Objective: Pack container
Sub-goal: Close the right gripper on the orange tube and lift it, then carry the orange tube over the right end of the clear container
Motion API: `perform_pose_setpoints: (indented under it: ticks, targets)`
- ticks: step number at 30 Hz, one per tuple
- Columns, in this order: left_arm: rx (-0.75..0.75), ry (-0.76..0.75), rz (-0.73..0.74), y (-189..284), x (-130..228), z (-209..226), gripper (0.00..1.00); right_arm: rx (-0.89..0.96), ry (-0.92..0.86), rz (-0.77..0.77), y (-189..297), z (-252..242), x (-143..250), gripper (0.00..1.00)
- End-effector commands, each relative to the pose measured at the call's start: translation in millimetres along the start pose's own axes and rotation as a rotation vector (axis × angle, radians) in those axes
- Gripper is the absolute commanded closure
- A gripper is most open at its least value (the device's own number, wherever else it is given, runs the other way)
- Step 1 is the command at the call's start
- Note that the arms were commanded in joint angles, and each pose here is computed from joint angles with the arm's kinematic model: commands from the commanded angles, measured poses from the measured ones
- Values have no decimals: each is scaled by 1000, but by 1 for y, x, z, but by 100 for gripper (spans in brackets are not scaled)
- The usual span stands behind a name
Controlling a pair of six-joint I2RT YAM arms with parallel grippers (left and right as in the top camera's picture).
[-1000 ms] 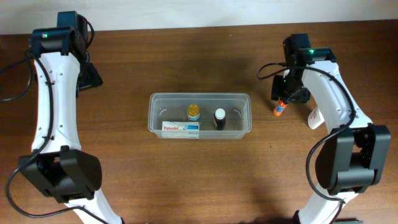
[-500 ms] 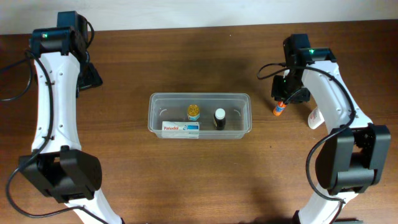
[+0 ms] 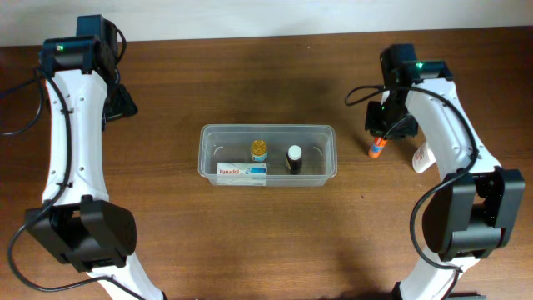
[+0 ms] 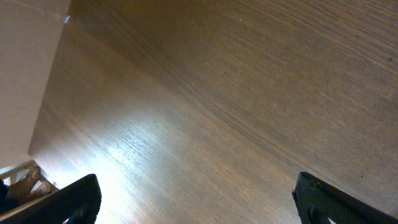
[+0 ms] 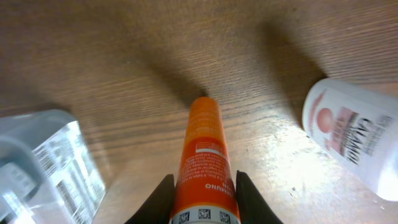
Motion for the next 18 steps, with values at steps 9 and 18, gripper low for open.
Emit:
perform_pose_setpoints:
  ticks: [9, 18]
  targets:
    - [-12, 11, -10, 3, 0, 4, 1, -120, 10, -111, 105, 10, -5, 78]
    - [-12, 11, -10, 3, 0, 4, 1, -215, 166, -153, 154, 57, 35, 78]
Point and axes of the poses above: each gripper's point midway between its finger pads, its own y axis back along the fingers, its own z axis along the line the jaws close on, x = y × z, the point moved 4 cm from there along y, back along the fingers, and after that the axes turned 13 degrees about -y, right-handed, at the moved point
